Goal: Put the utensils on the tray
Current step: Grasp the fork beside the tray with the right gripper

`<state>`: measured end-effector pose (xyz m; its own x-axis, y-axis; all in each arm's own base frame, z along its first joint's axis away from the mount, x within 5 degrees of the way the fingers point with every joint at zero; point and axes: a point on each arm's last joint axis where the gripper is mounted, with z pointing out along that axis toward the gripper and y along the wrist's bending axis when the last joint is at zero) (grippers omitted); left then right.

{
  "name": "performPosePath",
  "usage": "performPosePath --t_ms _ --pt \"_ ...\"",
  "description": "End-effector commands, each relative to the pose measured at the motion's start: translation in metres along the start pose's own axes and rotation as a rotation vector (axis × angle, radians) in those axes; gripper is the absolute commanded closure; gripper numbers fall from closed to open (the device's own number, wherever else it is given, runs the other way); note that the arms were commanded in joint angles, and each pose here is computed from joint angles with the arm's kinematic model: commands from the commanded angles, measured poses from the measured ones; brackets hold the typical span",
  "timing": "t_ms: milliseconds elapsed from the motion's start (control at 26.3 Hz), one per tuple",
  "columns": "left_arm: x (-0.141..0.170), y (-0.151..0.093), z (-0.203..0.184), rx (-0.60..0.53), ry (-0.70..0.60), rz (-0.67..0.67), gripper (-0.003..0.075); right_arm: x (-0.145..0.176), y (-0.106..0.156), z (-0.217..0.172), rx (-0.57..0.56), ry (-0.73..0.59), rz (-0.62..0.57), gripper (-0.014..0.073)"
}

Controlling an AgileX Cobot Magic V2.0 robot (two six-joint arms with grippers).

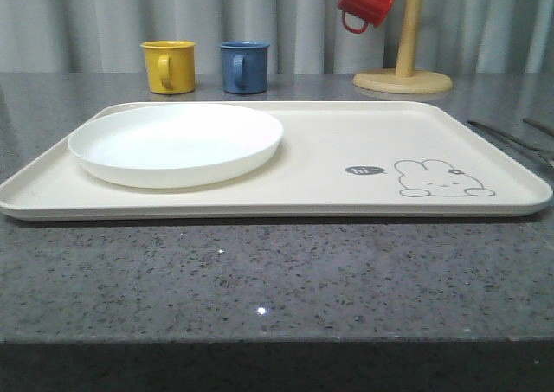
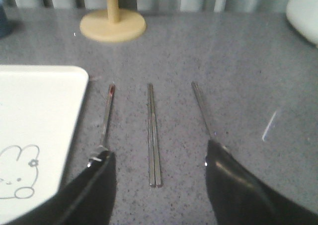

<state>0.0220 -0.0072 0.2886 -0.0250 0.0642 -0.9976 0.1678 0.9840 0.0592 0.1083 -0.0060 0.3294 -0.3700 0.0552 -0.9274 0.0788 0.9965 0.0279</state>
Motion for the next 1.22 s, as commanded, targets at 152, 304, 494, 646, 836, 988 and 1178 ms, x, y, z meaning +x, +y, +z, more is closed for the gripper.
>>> performPosePath --t_ms 152,304,494,646,836,988,1178 --pt "-0.014 0.001 -0.003 -0.009 -0.095 -0.025 0.0738 -0.041 0.005 0.056 0.015 0.214 -0.038 0.0239" --pt "-0.014 0.001 -0.003 -0.009 -0.095 -0.025 0.0738 -0.053 0.025 0.093 -0.042 0.346 -0.082 0.0239" --pt "-0.014 0.001 -0.003 -0.009 -0.095 -0.025 0.0738 -0.062 0.045 0.136 -0.079 0.458 -0.109 0.0239" --pt "-0.014 0.001 -0.003 -0.009 -0.095 -0.025 0.0738 -0.065 0.055 0.169 -0.084 0.525 -0.114 0.0239" --pt "-0.014 0.001 -0.003 -0.009 -0.095 -0.025 0.0738 -0.059 0.062 0.202 -0.085 0.603 -0.106 0.0240" --pt "-0.014 0.001 -0.003 -0.009 -0.095 -0.025 0.0738 -0.048 0.065 0.220 -0.083 0.648 -0.105 0.0241" --pt "-0.014 0.001 -0.003 -0.009 -0.095 -0.025 0.0738 -0.034 0.067 0.235 -0.078 0.700 -0.110 0.0241"
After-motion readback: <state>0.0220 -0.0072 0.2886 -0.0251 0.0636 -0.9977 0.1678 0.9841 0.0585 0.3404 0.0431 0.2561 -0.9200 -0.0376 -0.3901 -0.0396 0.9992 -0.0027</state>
